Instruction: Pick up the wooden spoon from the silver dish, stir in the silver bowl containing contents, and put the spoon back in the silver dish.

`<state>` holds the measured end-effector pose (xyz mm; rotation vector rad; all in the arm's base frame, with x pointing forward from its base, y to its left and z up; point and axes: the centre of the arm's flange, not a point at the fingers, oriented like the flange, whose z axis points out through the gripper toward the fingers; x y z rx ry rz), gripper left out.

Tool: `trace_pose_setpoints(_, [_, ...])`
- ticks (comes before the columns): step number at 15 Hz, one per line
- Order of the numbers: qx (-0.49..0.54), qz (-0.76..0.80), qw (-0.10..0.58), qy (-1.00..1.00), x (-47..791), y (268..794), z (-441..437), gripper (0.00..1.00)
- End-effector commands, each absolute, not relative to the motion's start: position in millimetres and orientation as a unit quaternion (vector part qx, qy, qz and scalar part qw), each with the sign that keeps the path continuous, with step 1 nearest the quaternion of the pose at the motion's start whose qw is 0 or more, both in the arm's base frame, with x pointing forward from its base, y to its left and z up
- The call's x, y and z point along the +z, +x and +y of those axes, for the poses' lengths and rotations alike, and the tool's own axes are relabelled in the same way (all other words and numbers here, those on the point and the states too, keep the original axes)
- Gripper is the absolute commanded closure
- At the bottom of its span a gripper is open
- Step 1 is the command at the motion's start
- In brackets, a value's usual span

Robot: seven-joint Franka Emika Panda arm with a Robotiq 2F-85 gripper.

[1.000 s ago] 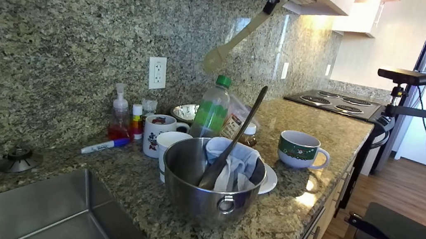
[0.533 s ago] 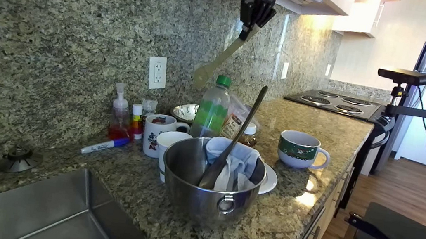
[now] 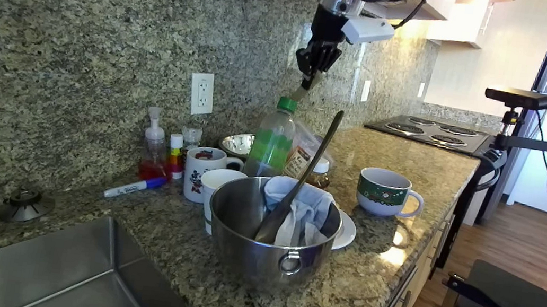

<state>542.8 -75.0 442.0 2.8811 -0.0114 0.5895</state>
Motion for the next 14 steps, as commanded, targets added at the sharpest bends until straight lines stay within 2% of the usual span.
trace_pose_setpoints(1, [0.183,-0.003,0.11,0.977,425,550,-72,0.94])
trace_pose_setpoints(9, [0.14,0.028,0.087,0.986,397,550,-52,0.94])
trace_pose_setpoints(14, [0.148,0.02,0.067,0.986,392,557,-40,0.94])
